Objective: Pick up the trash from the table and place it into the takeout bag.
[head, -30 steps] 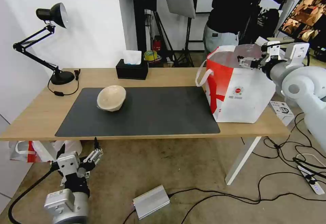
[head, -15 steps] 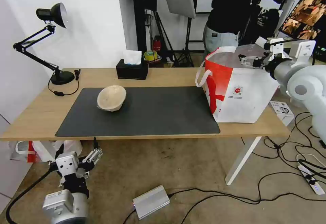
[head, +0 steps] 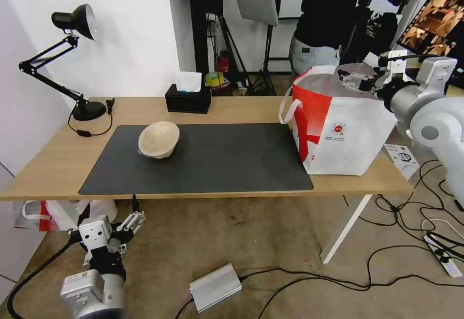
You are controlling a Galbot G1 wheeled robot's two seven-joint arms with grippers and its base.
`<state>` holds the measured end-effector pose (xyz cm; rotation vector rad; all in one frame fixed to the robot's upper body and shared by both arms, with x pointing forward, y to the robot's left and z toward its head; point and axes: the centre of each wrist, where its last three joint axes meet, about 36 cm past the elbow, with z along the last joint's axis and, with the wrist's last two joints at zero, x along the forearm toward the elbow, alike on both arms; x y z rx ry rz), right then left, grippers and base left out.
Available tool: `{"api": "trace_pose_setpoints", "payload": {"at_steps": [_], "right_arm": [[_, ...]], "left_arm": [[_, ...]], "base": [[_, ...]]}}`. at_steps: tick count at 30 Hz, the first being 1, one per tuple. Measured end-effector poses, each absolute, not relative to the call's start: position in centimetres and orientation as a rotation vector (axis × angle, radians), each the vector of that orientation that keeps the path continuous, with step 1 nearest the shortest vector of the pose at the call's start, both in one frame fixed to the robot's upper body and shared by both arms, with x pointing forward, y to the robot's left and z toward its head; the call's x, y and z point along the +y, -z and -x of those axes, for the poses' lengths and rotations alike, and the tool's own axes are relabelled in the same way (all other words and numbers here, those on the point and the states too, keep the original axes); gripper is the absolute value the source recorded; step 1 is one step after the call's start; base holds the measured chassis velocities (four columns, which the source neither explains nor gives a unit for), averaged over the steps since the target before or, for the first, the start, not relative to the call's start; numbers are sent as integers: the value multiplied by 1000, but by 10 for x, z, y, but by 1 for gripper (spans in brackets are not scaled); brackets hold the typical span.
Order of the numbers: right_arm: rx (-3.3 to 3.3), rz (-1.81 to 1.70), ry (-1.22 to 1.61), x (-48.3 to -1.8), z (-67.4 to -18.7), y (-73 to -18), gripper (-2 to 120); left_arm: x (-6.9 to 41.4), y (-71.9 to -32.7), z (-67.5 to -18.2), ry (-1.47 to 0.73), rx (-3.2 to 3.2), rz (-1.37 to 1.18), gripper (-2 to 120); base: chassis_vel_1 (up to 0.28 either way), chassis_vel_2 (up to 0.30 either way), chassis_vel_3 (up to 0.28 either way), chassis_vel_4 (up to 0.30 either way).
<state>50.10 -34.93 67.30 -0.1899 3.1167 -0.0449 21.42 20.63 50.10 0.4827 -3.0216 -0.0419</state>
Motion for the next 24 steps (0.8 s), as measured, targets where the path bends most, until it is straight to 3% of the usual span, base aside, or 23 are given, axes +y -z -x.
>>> {"api": "trace_pose_setpoints", "payload": {"at_steps": [24], "right_arm": [[2815, 207, -85, -300, -440, -607, 100]], "left_arm": [[207, -500, -213, 39, -3024, -499, 100]], "base": [[0, 0, 0, 0]]}}
